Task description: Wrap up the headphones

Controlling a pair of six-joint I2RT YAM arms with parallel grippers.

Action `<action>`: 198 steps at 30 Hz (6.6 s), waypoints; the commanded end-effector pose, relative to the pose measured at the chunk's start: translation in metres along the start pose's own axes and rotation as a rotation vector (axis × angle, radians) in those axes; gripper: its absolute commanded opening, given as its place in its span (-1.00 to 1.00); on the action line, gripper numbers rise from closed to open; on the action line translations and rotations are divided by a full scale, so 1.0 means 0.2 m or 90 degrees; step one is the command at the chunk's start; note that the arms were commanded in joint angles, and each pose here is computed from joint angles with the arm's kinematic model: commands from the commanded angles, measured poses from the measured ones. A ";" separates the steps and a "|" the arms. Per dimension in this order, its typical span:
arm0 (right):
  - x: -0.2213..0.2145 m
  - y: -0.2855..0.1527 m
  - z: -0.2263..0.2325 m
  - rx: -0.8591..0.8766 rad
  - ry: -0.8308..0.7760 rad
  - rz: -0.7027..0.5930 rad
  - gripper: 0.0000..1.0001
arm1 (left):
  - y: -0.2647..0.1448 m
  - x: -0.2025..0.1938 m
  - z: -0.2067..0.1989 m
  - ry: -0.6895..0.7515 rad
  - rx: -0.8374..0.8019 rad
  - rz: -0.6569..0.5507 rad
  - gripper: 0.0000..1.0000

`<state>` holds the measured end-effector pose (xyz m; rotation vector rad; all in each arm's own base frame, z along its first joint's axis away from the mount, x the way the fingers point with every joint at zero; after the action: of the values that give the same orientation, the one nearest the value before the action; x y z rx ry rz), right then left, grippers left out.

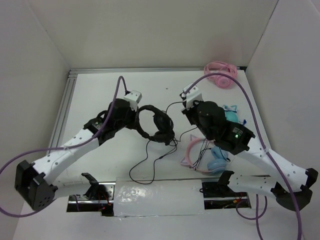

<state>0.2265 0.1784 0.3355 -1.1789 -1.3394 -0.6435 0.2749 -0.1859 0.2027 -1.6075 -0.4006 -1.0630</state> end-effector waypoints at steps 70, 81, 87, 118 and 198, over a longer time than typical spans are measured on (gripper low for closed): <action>-0.80 0.41 0.68 0.578 0.324 0.052 -0.71 | -1.17 1.24 0.02 -0.133 0.029 -0.555 -1.00; -0.81 0.18 0.57 0.411 0.316 0.064 -1.00 | -0.48 1.06 0.48 -0.346 0.076 -0.249 -1.00; -0.54 0.10 0.49 0.301 0.271 0.011 -1.00 | -0.16 0.71 0.70 -0.430 0.226 -0.088 -1.00; 0.33 0.22 0.38 0.264 -0.106 -0.166 -0.95 | 0.03 -0.20 0.10 -0.218 0.205 0.249 -1.00; 0.54 -0.08 0.04 0.208 0.030 -0.259 -1.00 | -0.35 0.36 0.42 -0.188 0.276 -0.019 -1.00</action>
<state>0.2235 0.2190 0.4073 -0.6142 -1.5544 -0.5705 0.2997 -0.1092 0.2983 -1.3897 -0.7949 -0.6551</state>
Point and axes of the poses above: each gripper's point midway between its finger pads, its own y axis out along the fingers, its own z axis along the line the jaws close on, x = y × z, the point moved 3 cm from there along -y, back along the fingers, and after that the axes turned 8 degrees about y, right-handed, at the moved point
